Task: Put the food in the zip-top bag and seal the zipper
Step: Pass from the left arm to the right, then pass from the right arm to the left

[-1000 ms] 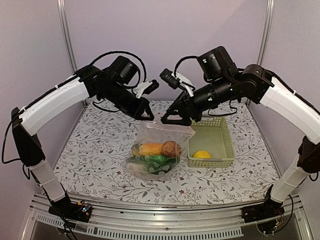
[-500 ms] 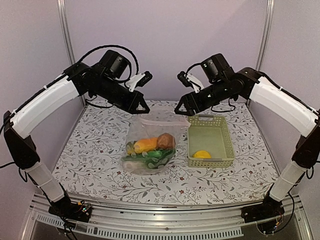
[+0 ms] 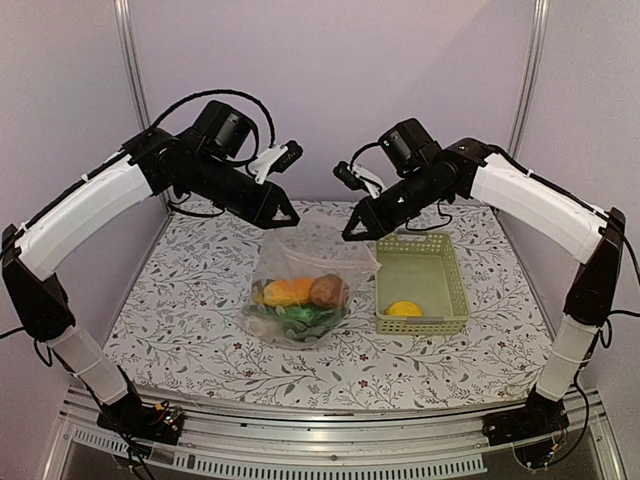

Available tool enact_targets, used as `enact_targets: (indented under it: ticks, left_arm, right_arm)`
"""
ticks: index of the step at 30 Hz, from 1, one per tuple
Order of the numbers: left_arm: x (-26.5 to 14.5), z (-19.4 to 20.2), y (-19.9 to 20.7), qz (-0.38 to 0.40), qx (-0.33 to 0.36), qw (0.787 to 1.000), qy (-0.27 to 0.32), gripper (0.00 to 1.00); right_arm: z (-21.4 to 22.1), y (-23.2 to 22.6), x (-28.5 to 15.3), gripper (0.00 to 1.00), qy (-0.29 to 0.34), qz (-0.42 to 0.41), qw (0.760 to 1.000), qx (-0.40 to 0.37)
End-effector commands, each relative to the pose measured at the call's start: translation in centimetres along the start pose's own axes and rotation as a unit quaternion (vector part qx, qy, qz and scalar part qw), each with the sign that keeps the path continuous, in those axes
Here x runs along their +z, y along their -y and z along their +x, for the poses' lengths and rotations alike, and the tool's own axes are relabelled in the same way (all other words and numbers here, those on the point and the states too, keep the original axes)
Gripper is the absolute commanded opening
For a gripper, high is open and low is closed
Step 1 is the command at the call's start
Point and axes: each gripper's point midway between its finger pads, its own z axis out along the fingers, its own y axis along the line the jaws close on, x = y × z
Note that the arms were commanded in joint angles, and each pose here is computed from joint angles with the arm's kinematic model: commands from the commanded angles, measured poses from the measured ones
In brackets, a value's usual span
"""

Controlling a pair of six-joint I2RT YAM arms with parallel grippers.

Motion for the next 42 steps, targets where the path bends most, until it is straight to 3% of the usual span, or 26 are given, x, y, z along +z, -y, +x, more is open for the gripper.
enact_targets:
  ticks: [1,5,12,20,25,30,34,37,39,42]
  left_arm:
    - [-1.5,-1.5,-0.4,-0.024,0.011,0.999,0.033,0.31]
    - [-0.8,-2.2,-0.1,-0.024,0.032,0.999,0.033,0.44]
    - [0.3,-2.1,0.1,-0.026,0.048,0.998,0.022,0.42]
    - [1.5,-1.5,0.1,-0.025,0.050,0.998,0.008,0.32]
    - [1.9,-2.6,0.4,-0.024,0.046,0.998,0.017,0.06]
    - [1.5,-3.5,0.2,-0.035,0.035,0.998,0.028,0.00]
    - [1.3,-3.5,0.3,-0.033,0.026,0.999,0.028,0.00]
    - [1.5,-3.1,0.3,-0.030,0.022,0.999,0.022,0.00]
    - [1.6,-2.9,0.2,-0.030,0.020,0.999,0.019,0.00]
    - [1.6,-2.6,0.1,-0.033,0.016,0.999,0.016,0.00]
  right_arm:
    - [-2.6,-1.9,-1.0,0.01,0.026,-0.039,0.999,-0.025]
    - [-4.6,-3.1,-2.0,0.00,0.048,-0.041,0.997,-0.046]
    - [-5.2,-4.4,-2.1,0.00,0.052,-0.056,0.995,-0.060]
    - [-4.6,-5.1,-1.7,0.01,0.039,-0.069,0.994,-0.078]
    - [-4.4,-4.7,-1.7,0.08,0.036,-0.057,0.995,-0.073]
    - [-5.2,-3.9,-3.0,0.32,0.055,-0.026,0.997,-0.055]
    - [-5.5,-1.7,-5.2,0.62,0.082,0.033,0.996,-0.020]
    - [-4.3,2.3,-6.8,0.97,0.106,0.126,0.986,0.017]
    - [-2.6,5.6,-8.1,0.99,0.121,0.180,0.974,0.067]
    - [-0.6,8.3,-9.8,0.99,0.146,0.149,0.967,0.143]
